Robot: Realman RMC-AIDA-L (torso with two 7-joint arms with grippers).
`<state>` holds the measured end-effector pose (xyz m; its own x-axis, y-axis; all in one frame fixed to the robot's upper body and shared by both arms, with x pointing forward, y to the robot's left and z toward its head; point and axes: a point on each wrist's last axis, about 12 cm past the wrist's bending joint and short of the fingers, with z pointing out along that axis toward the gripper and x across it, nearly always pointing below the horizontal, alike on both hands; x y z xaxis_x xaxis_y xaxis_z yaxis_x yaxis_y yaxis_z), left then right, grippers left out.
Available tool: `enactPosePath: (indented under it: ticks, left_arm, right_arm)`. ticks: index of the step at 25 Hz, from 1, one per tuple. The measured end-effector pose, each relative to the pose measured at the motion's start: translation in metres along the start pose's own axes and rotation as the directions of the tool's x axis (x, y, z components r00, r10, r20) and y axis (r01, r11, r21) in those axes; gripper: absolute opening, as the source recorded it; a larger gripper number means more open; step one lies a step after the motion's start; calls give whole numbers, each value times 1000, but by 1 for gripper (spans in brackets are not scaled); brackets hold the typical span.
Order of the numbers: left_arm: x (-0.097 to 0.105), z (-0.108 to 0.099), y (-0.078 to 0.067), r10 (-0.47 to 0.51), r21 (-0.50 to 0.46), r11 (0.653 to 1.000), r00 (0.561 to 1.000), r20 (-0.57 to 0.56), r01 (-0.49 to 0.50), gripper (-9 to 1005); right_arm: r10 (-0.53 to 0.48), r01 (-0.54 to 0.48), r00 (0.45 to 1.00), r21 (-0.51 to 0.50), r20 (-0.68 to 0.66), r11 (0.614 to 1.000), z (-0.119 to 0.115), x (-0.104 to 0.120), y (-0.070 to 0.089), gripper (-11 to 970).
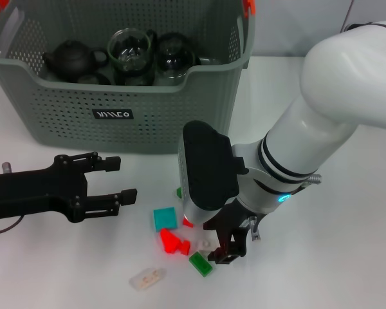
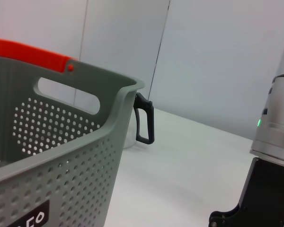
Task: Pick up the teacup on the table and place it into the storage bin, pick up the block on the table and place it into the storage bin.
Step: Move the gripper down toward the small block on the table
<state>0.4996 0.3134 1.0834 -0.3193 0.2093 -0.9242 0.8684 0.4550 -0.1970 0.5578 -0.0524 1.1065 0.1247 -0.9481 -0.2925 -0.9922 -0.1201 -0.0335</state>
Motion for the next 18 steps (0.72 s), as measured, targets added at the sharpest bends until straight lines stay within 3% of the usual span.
enactPosePath:
  ticks: [5, 11, 18]
  left_arm:
    - [1, 0, 0, -2, -3, 1000, 1000, 0, 2, 764]
    - [2, 0, 0, -2, -9, 1000, 1000, 7, 2, 764]
    - [4, -1, 0, 0, -12, 1000, 1000, 7, 0, 764]
  right_arm:
    - [6, -6, 1000, 0, -3, 1000, 1, 2, -1, 576]
    - [7, -7, 1000, -4, 3, 1000, 2, 0, 0, 357]
    - [2, -2, 1000, -4, 4, 1000, 5, 1, 2, 343]
